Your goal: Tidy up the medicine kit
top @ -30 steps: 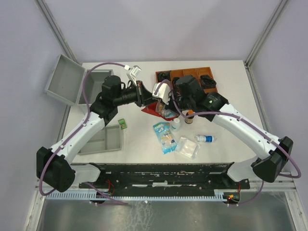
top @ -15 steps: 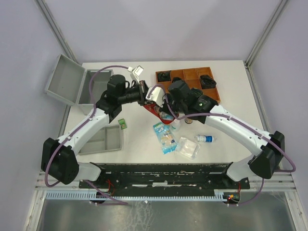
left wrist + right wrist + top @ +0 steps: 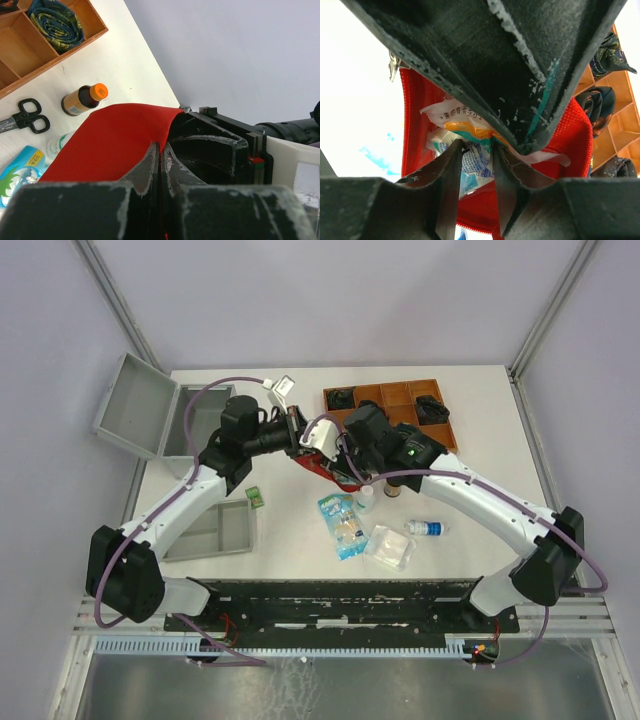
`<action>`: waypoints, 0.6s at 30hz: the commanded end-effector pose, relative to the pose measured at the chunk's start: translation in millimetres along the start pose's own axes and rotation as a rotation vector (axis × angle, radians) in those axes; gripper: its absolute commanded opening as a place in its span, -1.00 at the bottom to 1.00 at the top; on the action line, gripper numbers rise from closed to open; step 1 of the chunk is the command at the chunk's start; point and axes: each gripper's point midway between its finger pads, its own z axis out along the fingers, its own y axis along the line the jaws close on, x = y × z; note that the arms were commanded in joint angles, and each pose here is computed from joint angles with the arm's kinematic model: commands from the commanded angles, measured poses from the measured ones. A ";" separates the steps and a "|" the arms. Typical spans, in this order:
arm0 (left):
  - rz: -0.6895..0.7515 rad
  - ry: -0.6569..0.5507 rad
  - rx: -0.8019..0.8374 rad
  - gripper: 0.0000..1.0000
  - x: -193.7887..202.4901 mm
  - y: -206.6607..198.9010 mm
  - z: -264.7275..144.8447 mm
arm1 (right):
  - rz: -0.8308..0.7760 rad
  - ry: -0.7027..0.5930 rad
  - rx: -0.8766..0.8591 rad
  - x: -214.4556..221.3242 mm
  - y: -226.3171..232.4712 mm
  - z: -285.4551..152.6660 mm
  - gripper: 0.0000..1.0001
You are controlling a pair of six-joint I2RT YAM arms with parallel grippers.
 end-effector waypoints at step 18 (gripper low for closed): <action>0.157 -0.088 0.006 -0.95 -19.8 -11.9 -13.5 | 0.118 -0.128 -0.161 -38.4 1.4 -69.1 0.38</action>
